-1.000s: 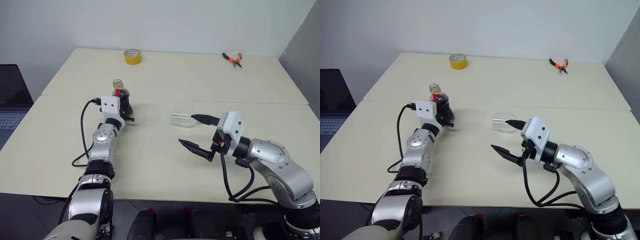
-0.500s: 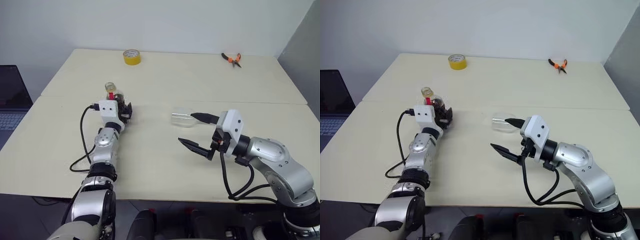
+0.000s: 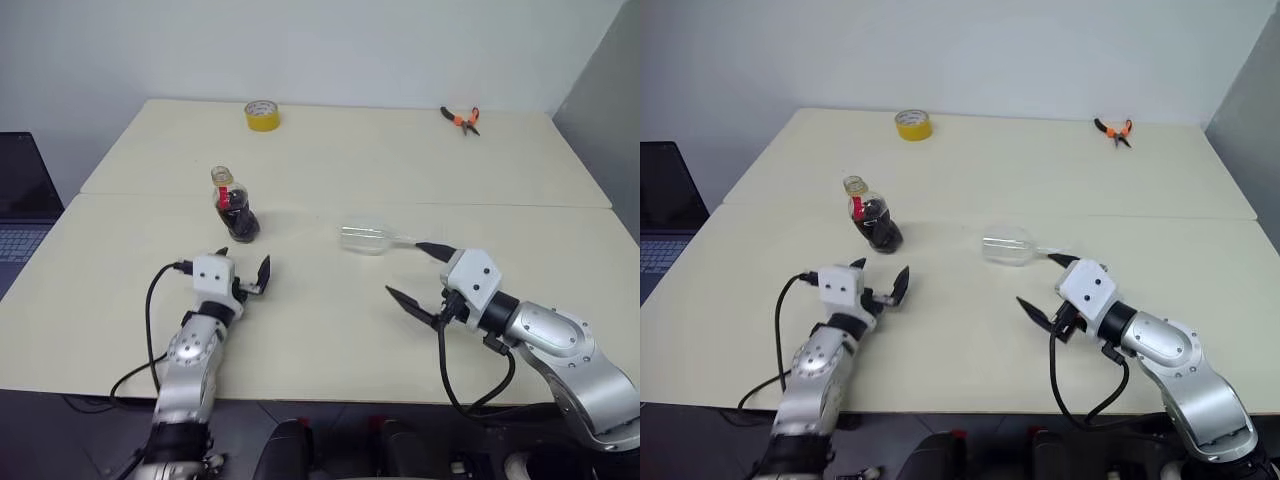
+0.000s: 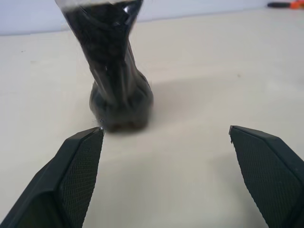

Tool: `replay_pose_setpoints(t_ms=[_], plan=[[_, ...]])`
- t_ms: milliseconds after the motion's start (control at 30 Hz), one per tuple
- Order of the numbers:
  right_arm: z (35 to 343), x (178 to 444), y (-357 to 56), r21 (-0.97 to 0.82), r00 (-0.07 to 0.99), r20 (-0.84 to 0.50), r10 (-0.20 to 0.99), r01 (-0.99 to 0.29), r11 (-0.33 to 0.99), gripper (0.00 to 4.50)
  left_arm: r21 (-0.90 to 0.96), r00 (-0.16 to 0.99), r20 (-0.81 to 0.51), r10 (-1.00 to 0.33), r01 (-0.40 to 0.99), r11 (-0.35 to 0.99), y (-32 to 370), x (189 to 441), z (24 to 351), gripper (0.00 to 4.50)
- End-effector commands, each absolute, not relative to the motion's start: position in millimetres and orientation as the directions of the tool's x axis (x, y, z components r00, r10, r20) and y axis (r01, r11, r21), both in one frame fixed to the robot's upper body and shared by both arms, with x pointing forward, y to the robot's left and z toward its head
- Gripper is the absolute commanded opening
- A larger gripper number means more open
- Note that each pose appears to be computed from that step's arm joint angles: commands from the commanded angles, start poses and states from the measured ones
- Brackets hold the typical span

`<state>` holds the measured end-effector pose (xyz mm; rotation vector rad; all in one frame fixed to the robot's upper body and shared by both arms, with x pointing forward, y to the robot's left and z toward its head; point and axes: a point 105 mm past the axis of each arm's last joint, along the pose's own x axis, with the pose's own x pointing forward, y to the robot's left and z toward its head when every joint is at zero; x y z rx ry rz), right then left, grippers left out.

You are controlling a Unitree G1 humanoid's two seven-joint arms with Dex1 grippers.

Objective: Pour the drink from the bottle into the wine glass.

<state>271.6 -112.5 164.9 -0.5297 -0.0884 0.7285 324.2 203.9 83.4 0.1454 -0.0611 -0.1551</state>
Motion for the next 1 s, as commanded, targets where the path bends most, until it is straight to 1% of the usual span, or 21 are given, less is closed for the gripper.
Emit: replay_pose_setpoints(t_ms=[33,67,100,133,200,267,333,433,533,600,667,767,867,967,1000], plan=[[170,282,-121,-0.640,0.822,-0.092,0.562,-0.482,0.599,4.50,0.227,0.952,0.099,-0.288,0.260,0.939,177,309,108,4.48],[167,284,-123,-0.664,0.834,-0.111,0.540,-0.467,0.585,4.50,0.237,0.943,0.095,-0.318,0.288,0.928,171,307,108,4.48],[162,293,-127,-0.730,0.860,-0.130,0.494,-0.420,0.539,4.50,0.274,0.892,0.115,-0.437,0.394,0.877,150,302,118,4.48],[159,298,-129,-0.775,0.875,-0.136,0.464,-0.386,0.500,4.50,0.301,0.847,0.126,-0.517,0.464,0.833,135,298,124,4.48],[159,310,-133,-0.844,0.906,-0.117,0.406,-0.307,0.440,4.50,0.294,0.788,0.131,-0.602,0.549,0.782,121,301,135,4.48],[159,318,-131,-0.894,0.917,-0.105,0.384,-0.256,0.367,4.50,0.291,0.764,0.127,-0.632,0.581,0.760,124,309,144,4.48],[159,326,-129,-0.916,0.930,-0.081,0.357,-0.211,0.342,4.50,0.282,0.746,0.089,-0.660,0.616,0.735,127,314,143,4.48],[155,335,-126,-0.942,0.940,-0.065,0.336,-0.168,0.289,4.50,0.287,0.709,0.052,-0.703,0.664,0.691,127,317,142,4.48],[147,345,-125,-0.961,0.951,-0.066,0.302,-0.143,0.238,4.50,0.291,0.656,0.032,-0.754,0.716,0.635,123,319,149,4.48],[140,350,-121,-0.962,0.953,-0.088,0.291,-0.157,0.223,4.50,0.305,0.598,0.007,-0.801,0.762,0.571,119,316,153,4.48],[135,353,-119,-0.961,0.953,-0.102,0.285,-0.168,0.217,4.50,0.310,0.568,-0.015,-0.823,0.785,0.537,120,314,153,4.48],[128,359,-118,-0.963,0.957,-0.119,0.266,-0.177,0.204,4.50,0.318,0.544,-0.045,-0.838,0.803,0.505,123,315,152,4.48],[125,369,-120,-0.969,0.966,-0.114,0.231,-0.160,0.191,4.50,0.317,0.515,-0.073,-0.854,0.824,0.469,122,314,149,4.48],[124,380,-122,-0.972,0.973,-0.106,0.204,-0.145,0.186,4.50,0.318,0.516,-0.073,-0.854,0.823,0.470,122,316,148,4.48],[124,382,-121,-0.974,0.973,-0.102,0.205,-0.140,0.179,4.32,0.318,0.517,-0.073,-0.853,0.822,0.471,122,317,148,4.50]])
